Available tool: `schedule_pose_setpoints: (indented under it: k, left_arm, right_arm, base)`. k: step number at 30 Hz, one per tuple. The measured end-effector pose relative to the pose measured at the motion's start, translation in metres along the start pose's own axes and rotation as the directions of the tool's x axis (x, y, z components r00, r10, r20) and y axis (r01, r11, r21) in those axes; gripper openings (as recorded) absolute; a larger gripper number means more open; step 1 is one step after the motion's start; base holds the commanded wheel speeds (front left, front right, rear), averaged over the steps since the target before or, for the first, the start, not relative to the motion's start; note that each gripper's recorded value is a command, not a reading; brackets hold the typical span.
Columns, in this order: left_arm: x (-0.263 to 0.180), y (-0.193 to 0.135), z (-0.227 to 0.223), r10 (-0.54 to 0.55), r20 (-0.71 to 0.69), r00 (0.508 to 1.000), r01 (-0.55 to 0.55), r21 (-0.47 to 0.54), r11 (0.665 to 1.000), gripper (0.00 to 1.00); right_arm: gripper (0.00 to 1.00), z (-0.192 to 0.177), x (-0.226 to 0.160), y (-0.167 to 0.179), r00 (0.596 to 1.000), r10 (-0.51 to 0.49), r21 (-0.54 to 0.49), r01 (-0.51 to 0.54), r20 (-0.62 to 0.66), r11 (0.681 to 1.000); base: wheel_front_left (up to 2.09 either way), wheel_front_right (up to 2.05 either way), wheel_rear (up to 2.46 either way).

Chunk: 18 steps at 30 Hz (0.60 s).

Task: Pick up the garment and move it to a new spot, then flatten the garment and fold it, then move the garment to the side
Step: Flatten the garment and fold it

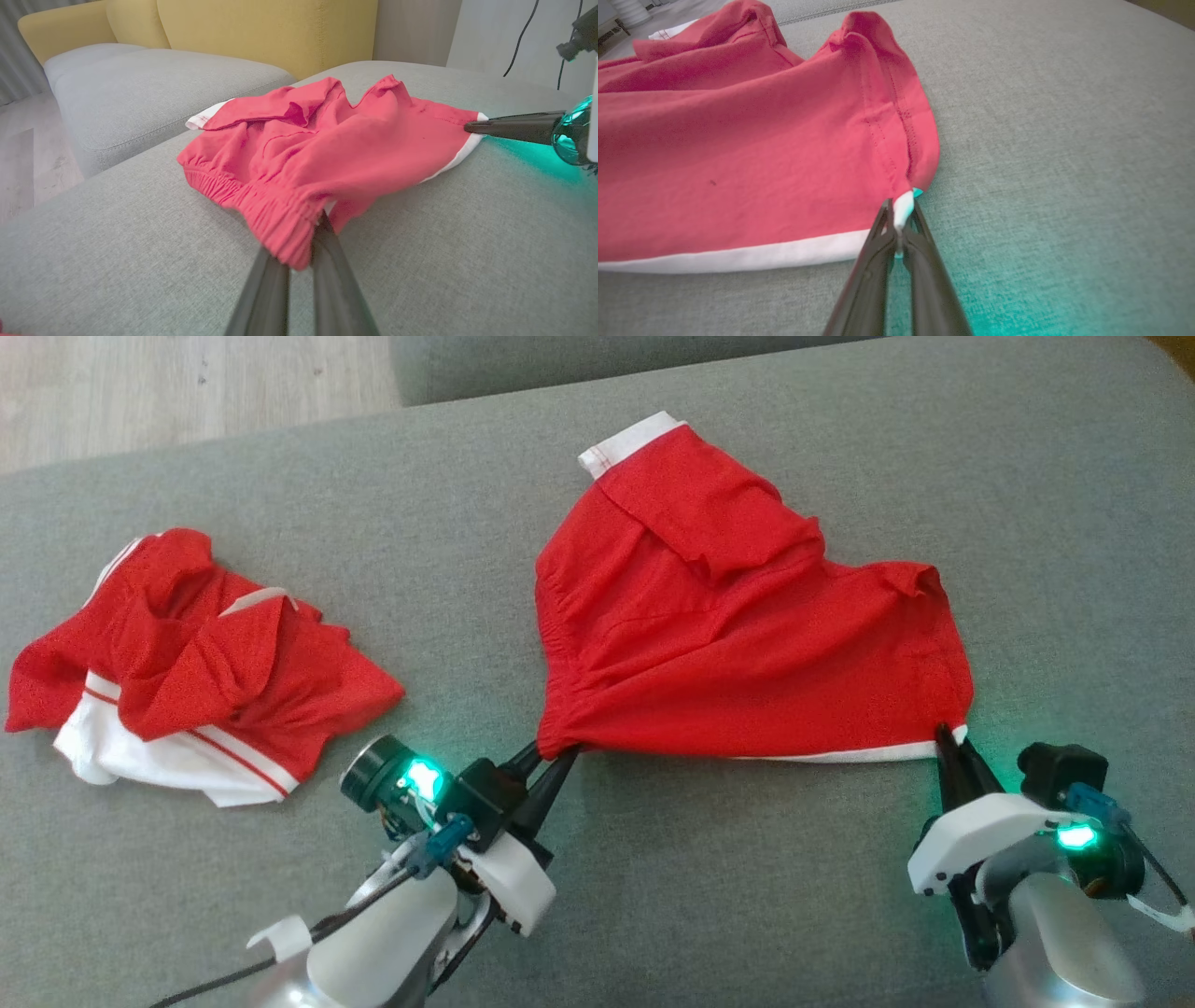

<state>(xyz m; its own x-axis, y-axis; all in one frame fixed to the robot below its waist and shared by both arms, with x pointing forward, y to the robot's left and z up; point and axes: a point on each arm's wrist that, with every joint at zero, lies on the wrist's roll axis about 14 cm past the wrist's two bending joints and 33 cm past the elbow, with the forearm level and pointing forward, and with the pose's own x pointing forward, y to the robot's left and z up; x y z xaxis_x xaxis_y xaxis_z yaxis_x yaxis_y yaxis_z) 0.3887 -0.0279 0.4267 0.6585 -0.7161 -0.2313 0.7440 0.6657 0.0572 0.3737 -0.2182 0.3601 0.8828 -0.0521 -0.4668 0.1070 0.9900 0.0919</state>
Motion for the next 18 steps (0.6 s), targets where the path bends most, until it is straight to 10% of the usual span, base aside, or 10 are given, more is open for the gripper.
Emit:
schedule_pose_setpoints:
  k: [11, 18]
  left_arm:
    - [-0.016, 0.008, 0.005, -0.011, -0.061, 0.998, 0.016, 0.091, 0.996, 0.00]
    - [-0.012, 0.058, 0.111, 0.004, 0.012, 1.000, -0.008, 0.384, 0.923, 0.00]
  right_arm:
    - [0.00, 0.060, -0.011, 0.017, 0.977, 0.046, 0.088, -0.065, 0.209, 0.994]
    - [0.00, 0.191, -0.039, 0.057, 0.860, 0.175, -0.015, -0.191, 0.479, 0.981]
  base:
    - [0.00, 0.00, 0.00]
    - [0.00, 0.00, 0.00]
